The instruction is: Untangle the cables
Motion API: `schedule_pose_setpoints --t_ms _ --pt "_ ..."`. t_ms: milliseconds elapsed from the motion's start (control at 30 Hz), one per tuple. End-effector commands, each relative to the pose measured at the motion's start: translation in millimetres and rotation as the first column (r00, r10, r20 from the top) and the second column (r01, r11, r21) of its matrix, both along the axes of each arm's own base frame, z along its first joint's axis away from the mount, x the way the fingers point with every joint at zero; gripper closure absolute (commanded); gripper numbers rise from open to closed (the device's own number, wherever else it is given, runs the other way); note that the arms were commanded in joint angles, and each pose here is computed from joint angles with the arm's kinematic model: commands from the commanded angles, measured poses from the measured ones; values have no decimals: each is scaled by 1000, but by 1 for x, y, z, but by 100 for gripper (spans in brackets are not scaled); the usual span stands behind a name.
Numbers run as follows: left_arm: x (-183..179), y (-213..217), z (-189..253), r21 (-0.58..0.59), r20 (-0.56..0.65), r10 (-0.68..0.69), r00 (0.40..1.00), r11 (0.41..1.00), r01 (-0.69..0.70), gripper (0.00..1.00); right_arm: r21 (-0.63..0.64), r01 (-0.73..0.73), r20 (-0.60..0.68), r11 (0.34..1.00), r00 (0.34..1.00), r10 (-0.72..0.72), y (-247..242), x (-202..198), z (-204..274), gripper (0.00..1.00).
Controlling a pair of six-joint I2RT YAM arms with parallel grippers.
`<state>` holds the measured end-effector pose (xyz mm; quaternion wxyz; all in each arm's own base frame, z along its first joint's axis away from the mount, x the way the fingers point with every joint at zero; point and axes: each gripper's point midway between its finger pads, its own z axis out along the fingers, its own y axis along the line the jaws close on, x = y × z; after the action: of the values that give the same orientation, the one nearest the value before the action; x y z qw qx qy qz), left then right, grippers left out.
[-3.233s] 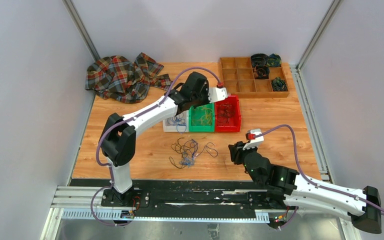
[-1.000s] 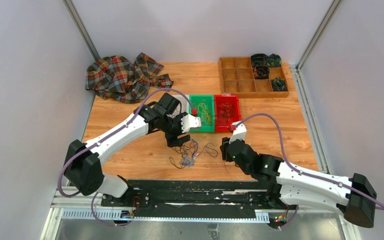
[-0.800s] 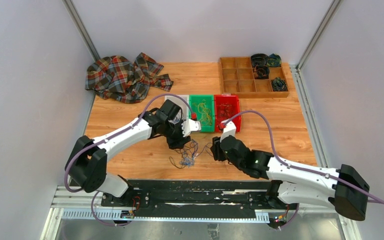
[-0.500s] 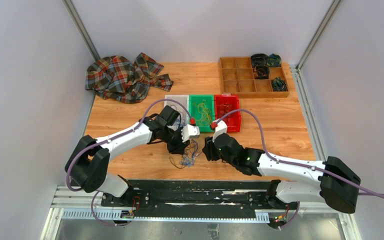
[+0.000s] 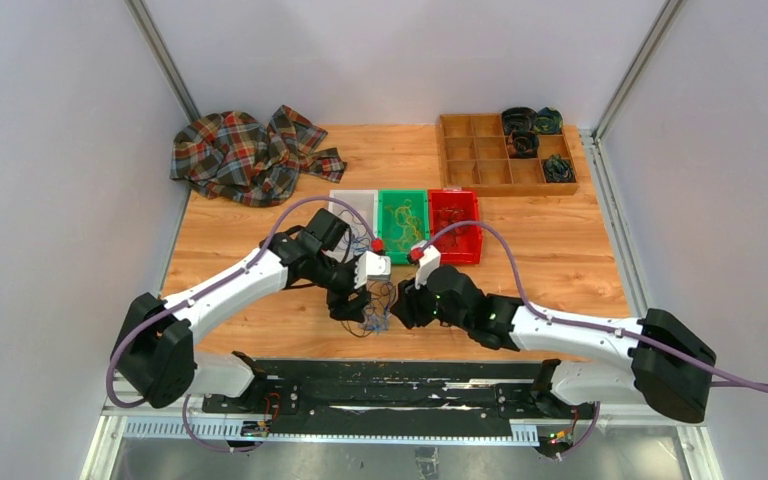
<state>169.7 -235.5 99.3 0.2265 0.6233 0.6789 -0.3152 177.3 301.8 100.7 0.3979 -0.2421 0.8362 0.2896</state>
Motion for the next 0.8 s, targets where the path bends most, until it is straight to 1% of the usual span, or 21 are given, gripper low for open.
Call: schedule_pose_setpoints --t_ms 0,100,233,333,433,467,633,767 --pt "5 10 20 -5 25 -7 1000 1000 7 32 36 -191 17 981 981 191 25 -25 12 55" --pt "17 19 23 5 39 36 999 999 -36 31 24 -267 -14 963 964 267 36 -37 1 53" --pt "25 31 28 -8 29 82 996 997 -82 31 -25 -339 -34 941 941 338 49 -49 -14 51" --pt "27 36 33 -10 46 90 995 996 -89 31 -72 -318 -49 945 948 315 52 -44 -28 51" --pt "26 35 39 -27 59 91 994 996 -90 31 -99 -280 -30 955 960 278 54 -34 -36 53" --pt "25 35 40 -33 59 89 994 996 -87 31 -106 -266 -20 958 964 265 54 -30 -37 54" --pt "20 37 46 -31 61 72 996 997 -70 31 -124 -259 -4 958 965 261 60 -23 -45 71" --pt "18 39 50 -30 64 68 996 997 -66 31 -82 -277 -1 957 961 278 64 -27 -42 86"
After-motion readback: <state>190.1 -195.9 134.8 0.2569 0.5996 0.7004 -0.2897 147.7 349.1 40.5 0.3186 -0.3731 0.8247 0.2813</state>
